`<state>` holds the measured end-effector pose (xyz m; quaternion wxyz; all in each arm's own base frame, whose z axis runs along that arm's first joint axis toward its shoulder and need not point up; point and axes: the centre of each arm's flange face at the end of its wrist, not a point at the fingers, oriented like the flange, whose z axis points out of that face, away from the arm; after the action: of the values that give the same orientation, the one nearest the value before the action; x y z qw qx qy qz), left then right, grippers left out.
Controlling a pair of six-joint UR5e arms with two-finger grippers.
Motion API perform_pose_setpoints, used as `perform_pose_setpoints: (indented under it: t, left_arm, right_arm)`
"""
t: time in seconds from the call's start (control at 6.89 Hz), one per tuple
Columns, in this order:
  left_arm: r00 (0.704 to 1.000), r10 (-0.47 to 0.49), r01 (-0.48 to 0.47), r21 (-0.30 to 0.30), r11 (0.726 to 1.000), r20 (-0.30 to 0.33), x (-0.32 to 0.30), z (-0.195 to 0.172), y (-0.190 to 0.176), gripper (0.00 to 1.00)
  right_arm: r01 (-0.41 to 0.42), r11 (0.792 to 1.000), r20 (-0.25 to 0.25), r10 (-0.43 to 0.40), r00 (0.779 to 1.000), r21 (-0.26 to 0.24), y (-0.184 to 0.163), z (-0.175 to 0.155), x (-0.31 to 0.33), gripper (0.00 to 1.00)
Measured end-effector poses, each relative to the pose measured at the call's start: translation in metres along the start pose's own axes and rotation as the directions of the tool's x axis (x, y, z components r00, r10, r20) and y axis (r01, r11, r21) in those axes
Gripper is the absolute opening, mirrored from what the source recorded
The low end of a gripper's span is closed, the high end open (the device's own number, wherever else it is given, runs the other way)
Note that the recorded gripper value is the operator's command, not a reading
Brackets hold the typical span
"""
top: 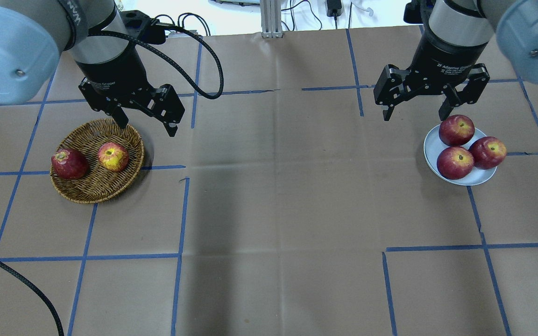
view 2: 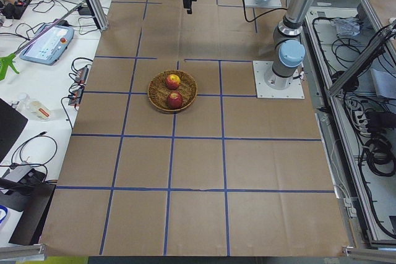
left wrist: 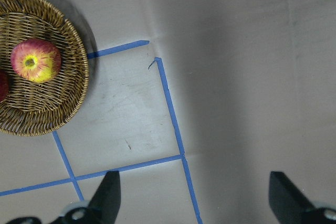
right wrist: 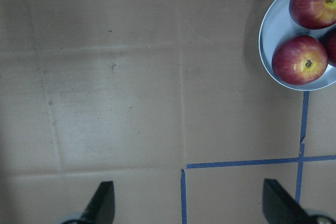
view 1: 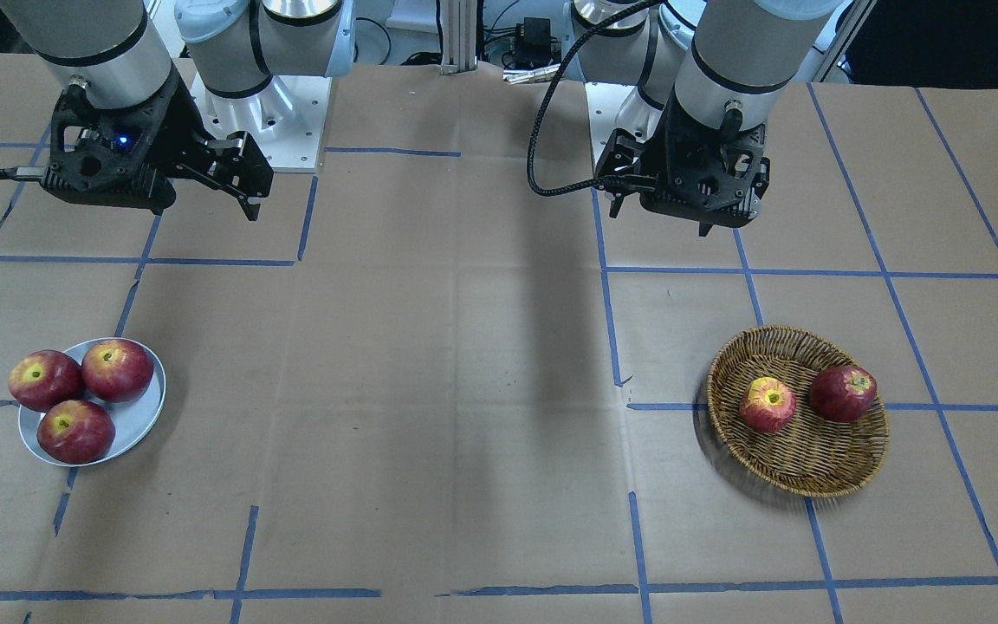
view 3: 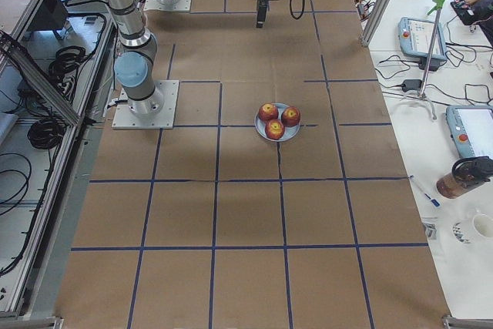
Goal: Transfer apple from basket to plate
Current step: 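Lower the left gripper toward the yellow-red apple in the wicker basket, then close the left gripper around the yellow-red apple in the basket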
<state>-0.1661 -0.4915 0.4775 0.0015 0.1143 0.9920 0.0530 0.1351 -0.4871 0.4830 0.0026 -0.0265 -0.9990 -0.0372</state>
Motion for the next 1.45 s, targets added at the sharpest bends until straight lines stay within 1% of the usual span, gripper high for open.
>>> perform_pose_setpoints:
  t: [0.29, 0.44, 0.73, 0.87, 1.02, 1.16, 1.45]
  left_arm:
    - [1.000, 0.012, -0.012, -0.008, 1.000, -0.001, -0.006, 0.004, 0.001, 1.00]
    - [0.999, 0.048, -0.048, -0.015, 0.999, -0.005, -0.014, 0.008, 0.001, 1.00]
    - [0.994, 0.108, -0.108, -0.026, 0.994, -0.018, -0.052, 0.019, -0.004, 1.00]
    - [0.992, 0.124, -0.124, -0.018, 0.992, -0.016, -0.072, 0.031, -0.012, 1.00]
    - [0.990, 0.139, -0.139, 0.000, 0.990, 0.010, -0.089, 0.049, -0.025, 0.99]
    - [0.986, 0.162, -0.162, -0.006, 0.987, 0.035, -0.108, 0.072, -0.035, 0.99]
    - [0.972, 0.235, -0.235, -0.027, 0.972, 0.026, -0.159, 0.120, -0.049, 0.99]
  right_arm:
    - [0.000, 1.000, 0.000, 0.000, 1.000, 0.000, 0.000, 0.000, 0.000, 1.00]
    - [0.000, 1.000, 0.000, 0.000, 1.000, 0.000, 0.000, 0.000, 0.000, 1.00]
    - [0.000, 1.000, 0.000, 0.000, 1.000, 0.000, 0.000, 0.000, 0.000, 1.00]
    - [0.000, 1.000, 0.000, 0.000, 1.000, 0.000, 0.000, 0.000, 0.000, 1.00]
    - [0.000, 1.000, 0.000, 0.000, 1.000, 0.000, 0.000, 0.000, 0.000, 1.00]
    - [0.000, 1.000, 0.000, 0.000, 1.000, 0.000, 0.000, 0.000, 0.000, 1.00]
    - [0.001, 1.000, 0.000, -0.001, 1.000, 0.000, 0.000, 0.000, 0.000, 1.00]
